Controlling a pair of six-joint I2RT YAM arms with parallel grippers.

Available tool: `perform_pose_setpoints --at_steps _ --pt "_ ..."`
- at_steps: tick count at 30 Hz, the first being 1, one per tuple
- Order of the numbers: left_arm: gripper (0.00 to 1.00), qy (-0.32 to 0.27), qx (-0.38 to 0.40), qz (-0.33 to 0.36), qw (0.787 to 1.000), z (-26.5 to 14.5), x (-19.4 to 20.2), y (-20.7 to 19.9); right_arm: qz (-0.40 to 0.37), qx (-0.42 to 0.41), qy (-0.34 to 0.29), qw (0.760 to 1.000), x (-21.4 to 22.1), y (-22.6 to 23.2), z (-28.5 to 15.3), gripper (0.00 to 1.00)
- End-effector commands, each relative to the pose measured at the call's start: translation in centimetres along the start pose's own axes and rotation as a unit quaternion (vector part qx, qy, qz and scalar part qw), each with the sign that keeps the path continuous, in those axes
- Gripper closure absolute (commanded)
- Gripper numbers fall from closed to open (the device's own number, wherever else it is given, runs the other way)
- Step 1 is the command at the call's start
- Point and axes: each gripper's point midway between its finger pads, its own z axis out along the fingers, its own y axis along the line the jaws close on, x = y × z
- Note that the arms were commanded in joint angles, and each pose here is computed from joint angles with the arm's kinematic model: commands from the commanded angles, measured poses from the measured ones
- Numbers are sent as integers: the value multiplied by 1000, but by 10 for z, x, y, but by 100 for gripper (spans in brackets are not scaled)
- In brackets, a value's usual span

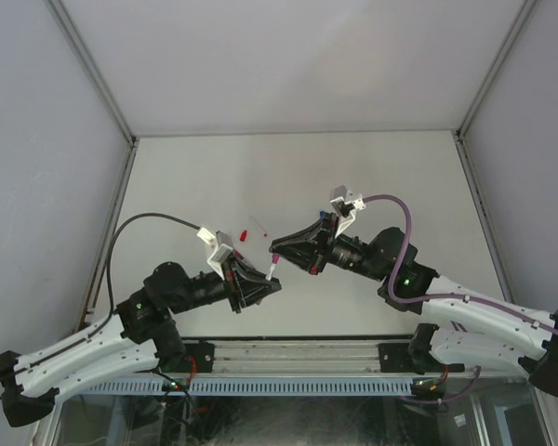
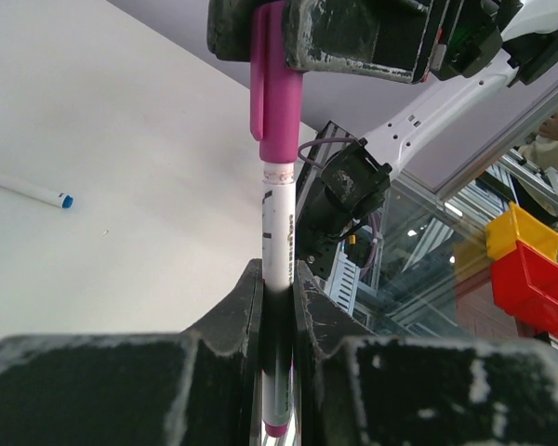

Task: Insert the pens into the pen caps
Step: Press the pen cap onto the pen.

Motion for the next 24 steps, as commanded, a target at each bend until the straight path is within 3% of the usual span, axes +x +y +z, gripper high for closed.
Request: perform_pose_setpoints --at_steps 1,12,24 --pt "100 -116 31 30 992 -7 -80 -33 1 -14 57 998 31 11 5 100" --pt "100 -178 39 45 982 -24 -118 -49 47 -8 105 993 75 15 9 100" --pt "100 -206 47 50 976 -32 -143 -62 36 40 197 979 138 10 -8 100"
